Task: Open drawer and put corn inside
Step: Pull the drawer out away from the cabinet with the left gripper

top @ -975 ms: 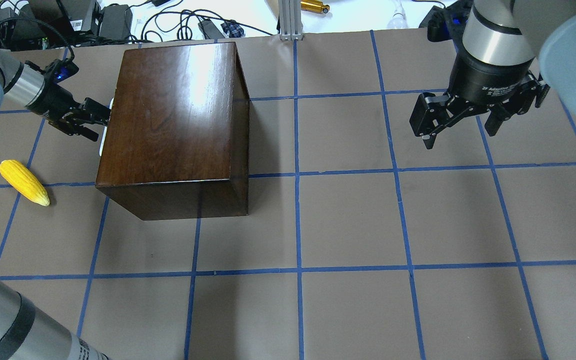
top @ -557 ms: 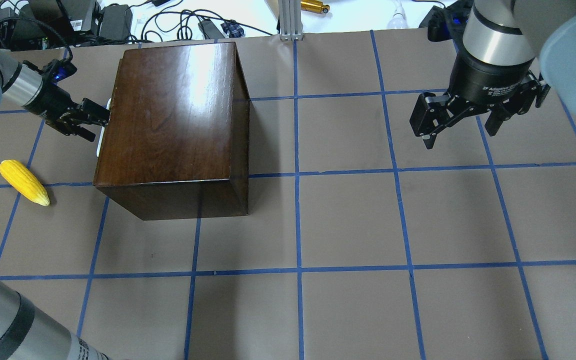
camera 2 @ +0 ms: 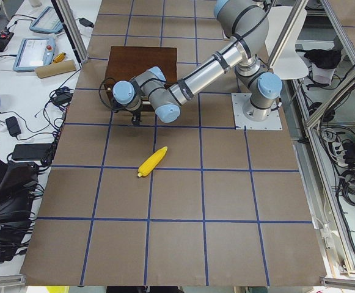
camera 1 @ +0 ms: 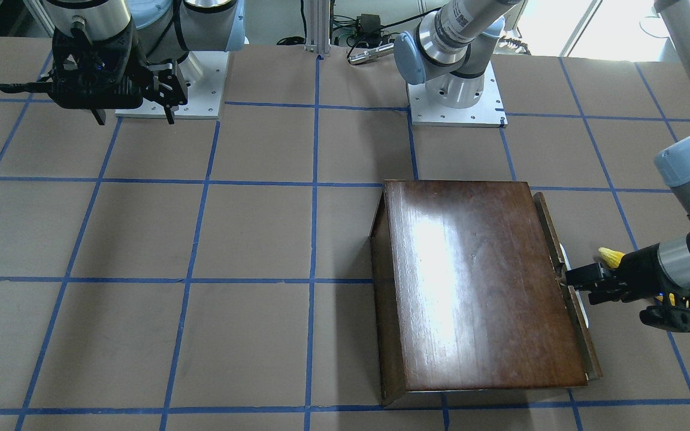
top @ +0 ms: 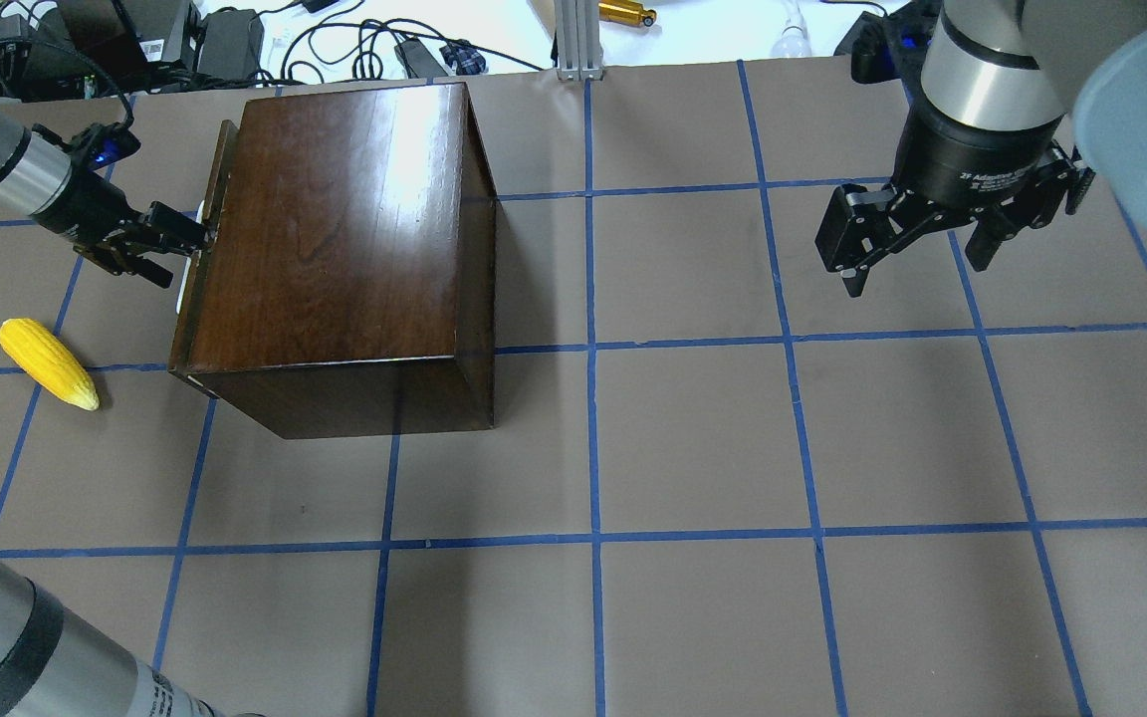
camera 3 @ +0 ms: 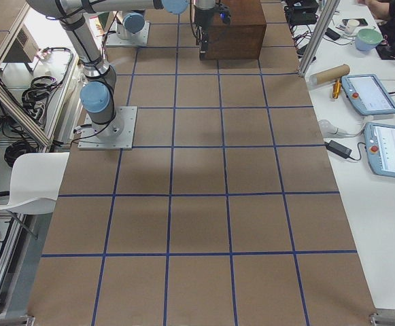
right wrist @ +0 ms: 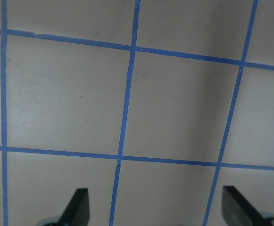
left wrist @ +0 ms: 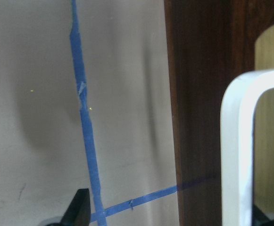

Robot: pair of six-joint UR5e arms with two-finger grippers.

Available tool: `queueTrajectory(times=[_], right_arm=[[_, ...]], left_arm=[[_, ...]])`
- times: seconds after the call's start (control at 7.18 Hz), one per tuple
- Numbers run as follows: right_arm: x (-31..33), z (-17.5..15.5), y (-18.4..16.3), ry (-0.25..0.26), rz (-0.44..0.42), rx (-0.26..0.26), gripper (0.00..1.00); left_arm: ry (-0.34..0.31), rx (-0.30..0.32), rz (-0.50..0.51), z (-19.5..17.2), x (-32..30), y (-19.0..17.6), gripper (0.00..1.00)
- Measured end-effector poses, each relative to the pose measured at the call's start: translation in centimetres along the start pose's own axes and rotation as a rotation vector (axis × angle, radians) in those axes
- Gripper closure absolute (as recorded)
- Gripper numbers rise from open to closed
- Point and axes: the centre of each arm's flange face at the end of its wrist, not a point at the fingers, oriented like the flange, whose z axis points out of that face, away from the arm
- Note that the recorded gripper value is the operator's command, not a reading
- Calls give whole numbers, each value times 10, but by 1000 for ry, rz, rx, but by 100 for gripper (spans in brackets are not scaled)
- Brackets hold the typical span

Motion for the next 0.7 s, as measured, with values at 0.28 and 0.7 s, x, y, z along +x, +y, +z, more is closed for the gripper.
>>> queueTrajectory(times=[0.28,0.7], right_arm=[[0,0,0,0,0,0,0],[0,0,0,0,0,1,0]], left_arm=[[-8,4,-19,-5,-13,5,0],[-27,-1,-30,-10,-22,9,0]])
